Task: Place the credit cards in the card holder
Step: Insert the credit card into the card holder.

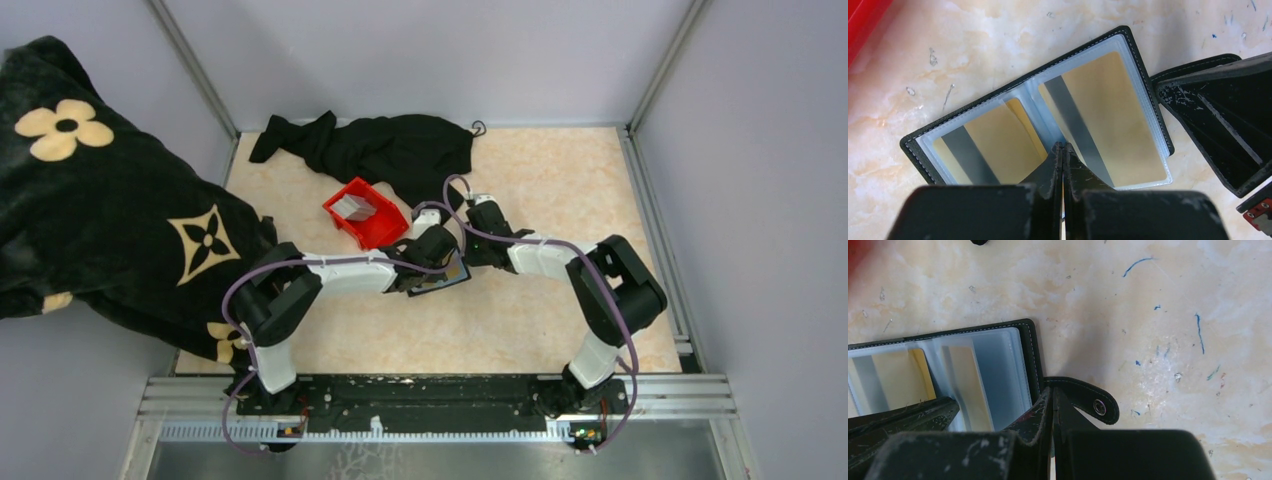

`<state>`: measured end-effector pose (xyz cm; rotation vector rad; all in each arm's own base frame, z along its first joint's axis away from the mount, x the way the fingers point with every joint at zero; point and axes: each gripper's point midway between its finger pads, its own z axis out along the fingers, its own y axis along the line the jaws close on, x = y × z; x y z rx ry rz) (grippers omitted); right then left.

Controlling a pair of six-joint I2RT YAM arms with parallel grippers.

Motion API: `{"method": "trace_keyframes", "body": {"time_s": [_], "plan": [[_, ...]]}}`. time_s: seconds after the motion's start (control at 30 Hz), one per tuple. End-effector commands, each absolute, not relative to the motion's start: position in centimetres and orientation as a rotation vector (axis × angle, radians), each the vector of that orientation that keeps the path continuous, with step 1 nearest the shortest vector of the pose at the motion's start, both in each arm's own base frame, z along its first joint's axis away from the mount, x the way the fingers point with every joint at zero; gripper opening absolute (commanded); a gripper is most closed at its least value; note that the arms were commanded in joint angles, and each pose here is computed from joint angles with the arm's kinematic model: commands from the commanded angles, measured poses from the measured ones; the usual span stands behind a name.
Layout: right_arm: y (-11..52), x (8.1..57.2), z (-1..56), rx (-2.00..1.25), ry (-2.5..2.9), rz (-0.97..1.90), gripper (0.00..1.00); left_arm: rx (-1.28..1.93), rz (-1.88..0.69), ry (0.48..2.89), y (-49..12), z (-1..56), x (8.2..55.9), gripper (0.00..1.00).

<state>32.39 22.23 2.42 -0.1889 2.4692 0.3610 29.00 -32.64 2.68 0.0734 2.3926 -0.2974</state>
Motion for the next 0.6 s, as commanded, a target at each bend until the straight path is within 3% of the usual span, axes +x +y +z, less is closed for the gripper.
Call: {"method": "trace_keyframes", "body": {"time_s": [0.0,0.57], "plan": [[22.6,31.6,2.4,-0.186,2.476,0.417,0.0,0.088,-0.386,2.367,-35.1,3.0,30.0,0.0],[20.3,32.5,4.3,-0.099,2.429,0.377,0.0,0.083,-0.373,2.309,-34.6,5.2,31.5,0.03]]}}
